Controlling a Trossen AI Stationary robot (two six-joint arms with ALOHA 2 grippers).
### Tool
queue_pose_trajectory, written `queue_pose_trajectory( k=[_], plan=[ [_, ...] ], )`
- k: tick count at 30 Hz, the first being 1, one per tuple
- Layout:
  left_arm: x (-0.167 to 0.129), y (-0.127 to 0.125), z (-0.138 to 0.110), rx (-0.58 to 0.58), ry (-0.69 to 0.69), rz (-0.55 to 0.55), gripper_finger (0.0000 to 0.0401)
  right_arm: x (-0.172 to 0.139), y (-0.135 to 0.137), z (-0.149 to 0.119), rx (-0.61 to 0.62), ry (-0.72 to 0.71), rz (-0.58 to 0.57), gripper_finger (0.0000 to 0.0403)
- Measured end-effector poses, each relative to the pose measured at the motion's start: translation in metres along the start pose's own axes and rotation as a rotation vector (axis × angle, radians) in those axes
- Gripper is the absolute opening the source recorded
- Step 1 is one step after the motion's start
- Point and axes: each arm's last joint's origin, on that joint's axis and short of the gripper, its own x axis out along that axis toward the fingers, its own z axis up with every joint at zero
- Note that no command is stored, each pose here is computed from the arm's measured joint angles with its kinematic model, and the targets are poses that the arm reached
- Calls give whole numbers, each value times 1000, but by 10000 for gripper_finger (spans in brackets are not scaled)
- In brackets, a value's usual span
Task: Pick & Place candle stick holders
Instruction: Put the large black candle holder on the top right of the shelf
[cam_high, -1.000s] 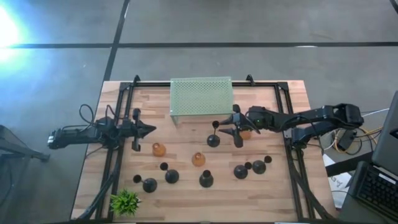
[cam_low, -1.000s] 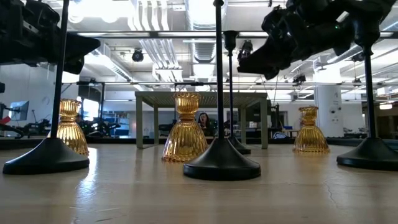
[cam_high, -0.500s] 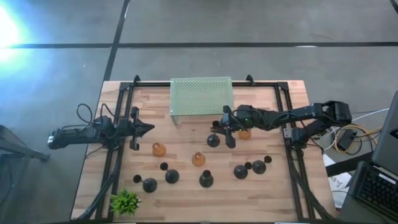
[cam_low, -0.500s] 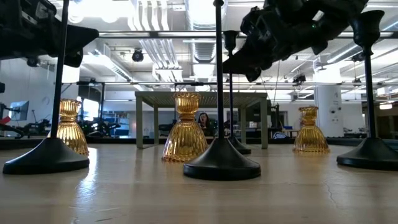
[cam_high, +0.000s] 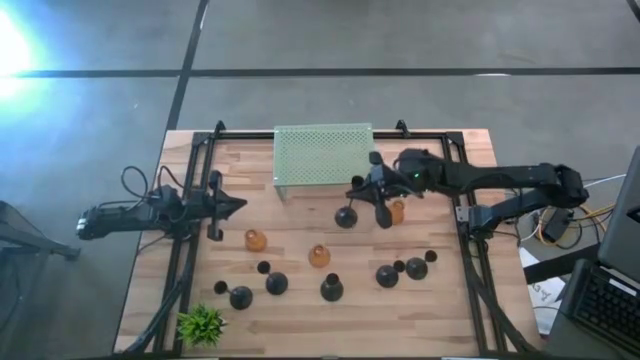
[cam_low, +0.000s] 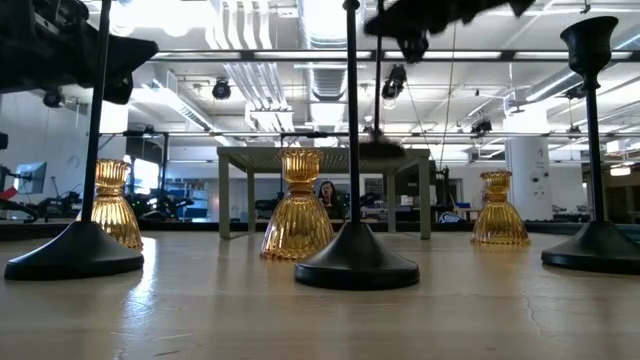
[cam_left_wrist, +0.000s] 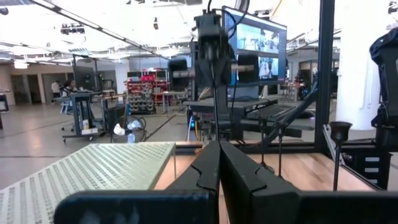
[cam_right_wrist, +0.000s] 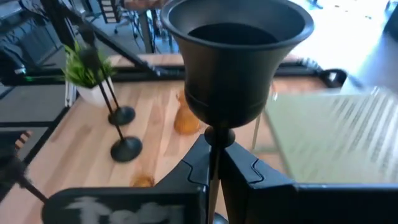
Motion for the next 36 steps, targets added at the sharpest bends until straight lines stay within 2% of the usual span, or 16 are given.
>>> queue_pose_trajectory(
  k=[6,10,14,19,25,30,36],
  plan=[
    [0,1,6,38,-14,29,14,-15,-14,55,-101,-42,-77,10],
    [0,2,6,48,-11,64,14,-18,-43,80,-93,-50,-179,10],
    [0,2,6,49,-8,74,14,-18,-80,91,-40,-41,-239,9],
    [0,3,6,73,-6,78,14,-18,-135,94,79,-37,-259,9],
    [0,3,7,76,-8,80,14,-26,-186,84,145,-16,-337,9],
    [0,3,4,77,3,89,14,-28,-208,72,178,6,-376,9],
    [0,4,4,76,5,120,14,-23,-218,65,151,24,-385,9]
  ],
)
